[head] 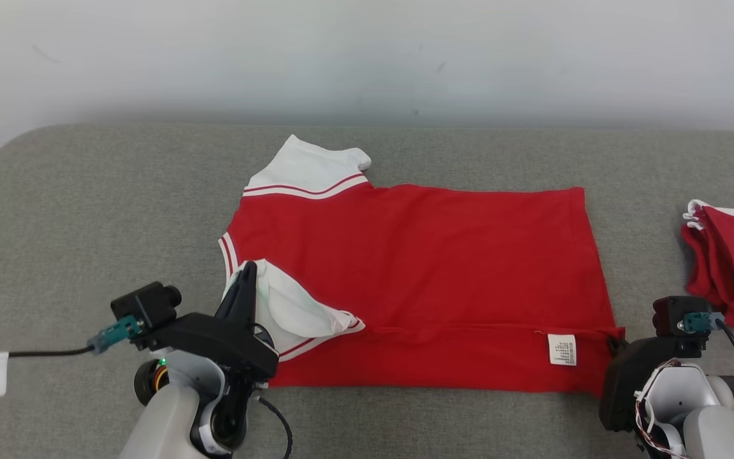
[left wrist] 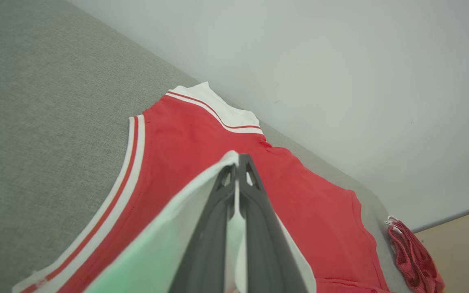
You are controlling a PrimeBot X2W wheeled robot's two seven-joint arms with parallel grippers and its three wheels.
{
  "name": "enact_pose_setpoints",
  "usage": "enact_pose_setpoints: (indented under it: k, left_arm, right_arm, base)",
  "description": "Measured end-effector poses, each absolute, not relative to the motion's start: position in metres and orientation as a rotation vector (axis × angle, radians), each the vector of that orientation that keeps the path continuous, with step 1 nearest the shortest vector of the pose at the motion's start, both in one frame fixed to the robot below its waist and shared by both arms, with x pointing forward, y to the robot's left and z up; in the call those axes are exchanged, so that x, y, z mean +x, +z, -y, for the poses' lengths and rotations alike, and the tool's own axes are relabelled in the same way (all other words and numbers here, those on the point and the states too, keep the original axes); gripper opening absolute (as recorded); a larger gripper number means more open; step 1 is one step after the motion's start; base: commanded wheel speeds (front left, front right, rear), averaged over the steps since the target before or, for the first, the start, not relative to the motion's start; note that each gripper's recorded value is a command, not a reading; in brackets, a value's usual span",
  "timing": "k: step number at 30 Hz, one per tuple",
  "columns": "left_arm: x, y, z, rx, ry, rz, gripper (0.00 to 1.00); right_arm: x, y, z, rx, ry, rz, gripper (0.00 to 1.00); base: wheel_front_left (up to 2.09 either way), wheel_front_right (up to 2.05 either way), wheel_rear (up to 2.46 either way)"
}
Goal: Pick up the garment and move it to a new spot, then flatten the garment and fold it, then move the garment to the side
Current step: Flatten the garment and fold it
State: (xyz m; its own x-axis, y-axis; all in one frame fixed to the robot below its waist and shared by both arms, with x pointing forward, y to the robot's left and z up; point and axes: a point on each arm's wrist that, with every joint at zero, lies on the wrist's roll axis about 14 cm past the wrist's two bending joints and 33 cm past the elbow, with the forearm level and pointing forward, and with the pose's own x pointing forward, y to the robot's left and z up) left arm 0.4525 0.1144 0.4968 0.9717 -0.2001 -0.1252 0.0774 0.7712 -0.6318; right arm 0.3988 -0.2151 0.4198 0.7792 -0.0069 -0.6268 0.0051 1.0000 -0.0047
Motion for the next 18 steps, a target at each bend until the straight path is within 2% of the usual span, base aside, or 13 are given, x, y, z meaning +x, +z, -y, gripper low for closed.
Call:
enact_pose_setpoints:
  k: [8, 9, 10, 11, 12, 13, 18]
  left_arm:
    - [0.468, 0.497, -0.104, -0.624, -0.179, -0.196, 0.0]
    - [0.47, 0.495, -0.105, -0.613, -0.171, -0.203, 0.0]
    - [0.472, 0.495, -0.107, -0.603, -0.166, -0.201, 0.0]
    - [0.473, 0.494, -0.107, -0.586, -0.171, -0.202, 0.0]
    - [0.474, 0.495, -0.107, -0.569, -0.178, -0.195, 0.62]
    - [0.476, 0.496, -0.109, -0.558, -0.17, -0.184, 1.0]
    - [0.473, 0.499, -0.122, -0.476, -0.151, -0.138, 1.0]
  right_arm:
    - [0.395, 0.416, 0.221, -0.006, -0.026, -0.694, 0.0]
    - [0.396, 0.417, 0.221, -0.006, -0.025, -0.692, 0.25]
    - [0.397, 0.418, 0.219, -0.005, -0.02, -0.683, 0.25]
    - [0.398, 0.419, 0.218, 0.0, -0.017, -0.674, 0.73]
    - [0.4, 0.42, 0.217, 0.005, -0.015, -0.664, 1.0]
    - [0.403, 0.422, 0.215, 0.008, -0.012, -0.651, 1.0]
    - [0.41, 0.436, 0.213, 0.018, -0.006, -0.575, 1.0]
  base:
    - [0.0, 0.0, 0.0]
    - [0.0, 0.0, 0.0]
    - [0.0, 0.0, 0.0]
    - [0.0, 0.0, 0.0]
    - [0.0, 0.0, 0.0]
    - [0.0, 0.0, 0.0]
    - [0.0, 0.0, 0.0]
